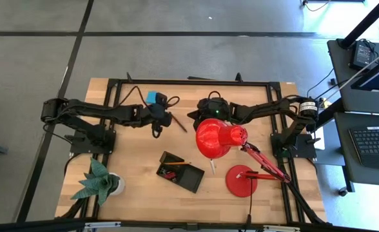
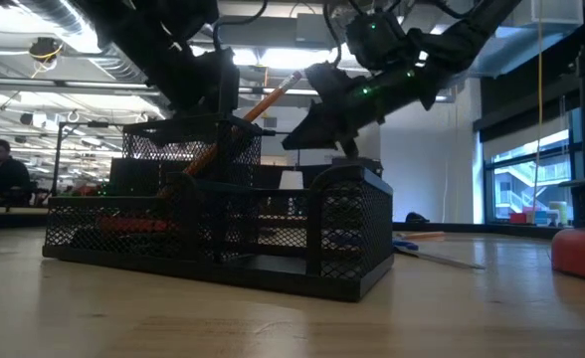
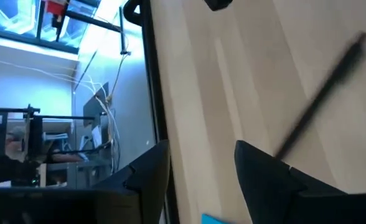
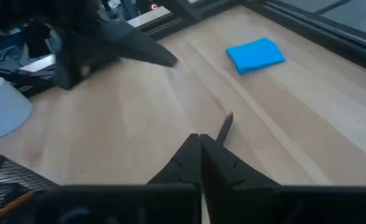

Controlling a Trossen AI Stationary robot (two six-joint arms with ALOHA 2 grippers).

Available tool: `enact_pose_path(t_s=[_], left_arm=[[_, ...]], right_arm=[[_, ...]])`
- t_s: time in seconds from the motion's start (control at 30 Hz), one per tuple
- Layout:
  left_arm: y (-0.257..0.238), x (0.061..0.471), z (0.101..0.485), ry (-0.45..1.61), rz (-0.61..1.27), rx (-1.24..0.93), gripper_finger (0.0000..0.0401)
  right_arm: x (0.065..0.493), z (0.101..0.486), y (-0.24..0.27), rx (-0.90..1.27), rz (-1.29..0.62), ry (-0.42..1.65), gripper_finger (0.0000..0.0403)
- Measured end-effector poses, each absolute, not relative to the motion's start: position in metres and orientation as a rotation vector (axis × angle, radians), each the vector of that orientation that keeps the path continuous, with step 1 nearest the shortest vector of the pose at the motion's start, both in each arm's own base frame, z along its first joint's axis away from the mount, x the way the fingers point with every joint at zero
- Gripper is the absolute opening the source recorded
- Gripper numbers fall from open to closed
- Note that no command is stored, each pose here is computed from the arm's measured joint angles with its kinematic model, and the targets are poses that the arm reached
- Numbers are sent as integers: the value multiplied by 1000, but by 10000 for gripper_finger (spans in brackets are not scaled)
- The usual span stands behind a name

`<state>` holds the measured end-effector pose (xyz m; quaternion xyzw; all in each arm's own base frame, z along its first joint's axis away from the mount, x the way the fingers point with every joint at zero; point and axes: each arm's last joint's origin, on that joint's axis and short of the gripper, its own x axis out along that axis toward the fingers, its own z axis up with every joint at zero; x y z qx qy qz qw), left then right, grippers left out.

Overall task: Pick and place office supplies into organizer
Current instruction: Put the black ballpen into the desk organizer, then put the black pen into the desk organizer

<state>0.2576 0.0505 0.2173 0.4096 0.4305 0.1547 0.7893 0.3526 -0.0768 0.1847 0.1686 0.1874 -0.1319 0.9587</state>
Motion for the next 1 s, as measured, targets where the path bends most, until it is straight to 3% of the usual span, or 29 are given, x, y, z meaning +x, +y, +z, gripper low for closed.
enact_pose_path(t_s=[0.7, 1.0], left_arm=[[50, 255, 195, 1084, 247, 842, 169], [41, 259, 197, 967, -24, 636, 169]], right_arm=[[352, 181, -71, 319, -256, 427, 17], [352, 180, -71, 298, -253, 444, 7]])
